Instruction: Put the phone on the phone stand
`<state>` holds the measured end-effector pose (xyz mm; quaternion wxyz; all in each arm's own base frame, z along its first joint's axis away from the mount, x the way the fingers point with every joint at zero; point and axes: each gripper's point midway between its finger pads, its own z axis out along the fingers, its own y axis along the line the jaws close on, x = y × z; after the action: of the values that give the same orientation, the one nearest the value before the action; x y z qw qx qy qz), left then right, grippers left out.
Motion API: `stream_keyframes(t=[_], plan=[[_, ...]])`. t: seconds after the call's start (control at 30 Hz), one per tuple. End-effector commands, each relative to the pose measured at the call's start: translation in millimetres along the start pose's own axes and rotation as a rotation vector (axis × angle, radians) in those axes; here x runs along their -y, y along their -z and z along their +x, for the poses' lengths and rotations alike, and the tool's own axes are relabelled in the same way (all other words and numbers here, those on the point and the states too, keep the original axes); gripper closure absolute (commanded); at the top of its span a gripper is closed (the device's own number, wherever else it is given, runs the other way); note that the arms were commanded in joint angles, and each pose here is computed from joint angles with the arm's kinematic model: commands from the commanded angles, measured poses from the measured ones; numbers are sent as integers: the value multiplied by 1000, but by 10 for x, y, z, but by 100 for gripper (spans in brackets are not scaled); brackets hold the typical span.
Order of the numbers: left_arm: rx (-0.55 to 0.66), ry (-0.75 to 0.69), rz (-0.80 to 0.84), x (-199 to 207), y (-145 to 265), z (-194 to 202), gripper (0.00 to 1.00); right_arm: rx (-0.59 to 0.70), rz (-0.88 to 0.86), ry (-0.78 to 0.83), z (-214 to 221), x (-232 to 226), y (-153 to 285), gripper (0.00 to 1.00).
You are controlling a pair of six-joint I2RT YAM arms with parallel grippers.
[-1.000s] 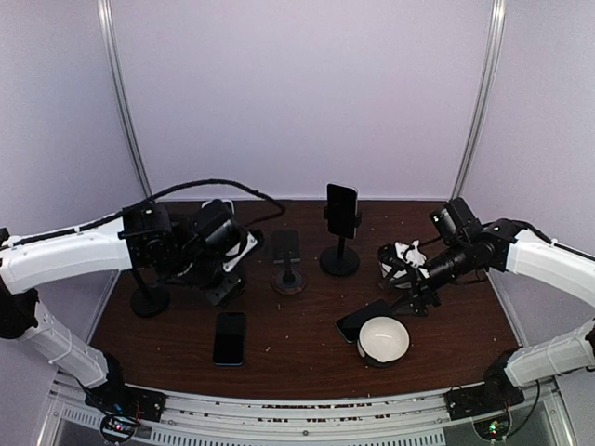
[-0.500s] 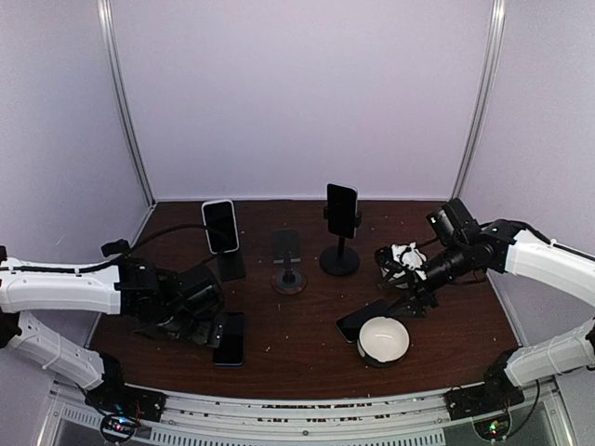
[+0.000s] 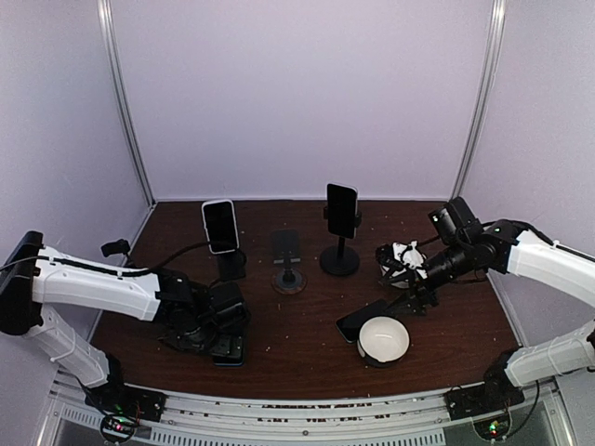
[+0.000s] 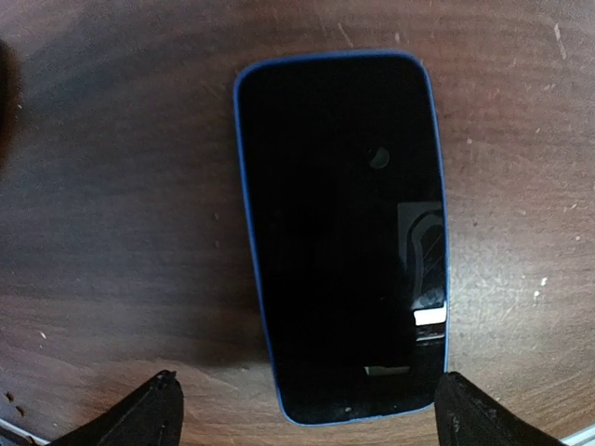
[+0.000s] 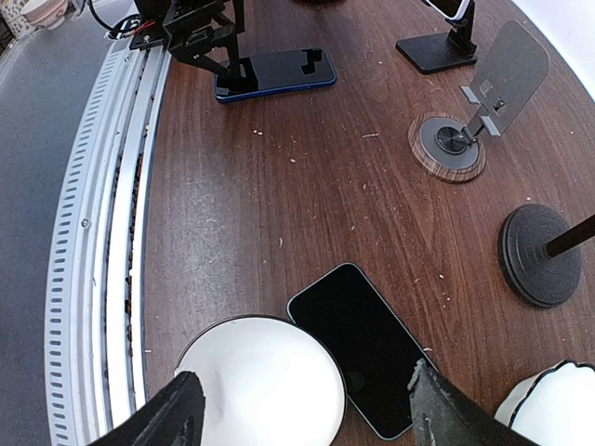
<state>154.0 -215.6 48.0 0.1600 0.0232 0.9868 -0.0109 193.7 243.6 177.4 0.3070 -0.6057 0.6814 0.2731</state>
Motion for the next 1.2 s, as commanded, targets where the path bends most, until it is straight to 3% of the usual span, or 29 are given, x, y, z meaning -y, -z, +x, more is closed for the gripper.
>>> stream_keyframes(t=[0.0, 0.23, 0.67, 0.87, 1.03, 1.17], plan=[[-49, 31, 4, 155, -16, 36, 2, -2, 19, 15, 0, 10, 9, 22], [-70, -34, 14, 328, -95, 12, 2, -8, 20, 15, 12, 8, 5, 22], [-148, -28, -70, 223, -316, 199, 2, -11, 26, 22, 17, 15, 10, 21], [-175, -21, -32, 218, -373, 304, 15, -15, 18, 21, 25, 4, -4, 22], [-227, -30, -35, 160, -400, 418, 17, -15, 13, 21, 22, -4, -12, 22], [-259, -33, -63, 78, -453, 491, 13, -19, 8, 24, 15, -16, -25, 22]])
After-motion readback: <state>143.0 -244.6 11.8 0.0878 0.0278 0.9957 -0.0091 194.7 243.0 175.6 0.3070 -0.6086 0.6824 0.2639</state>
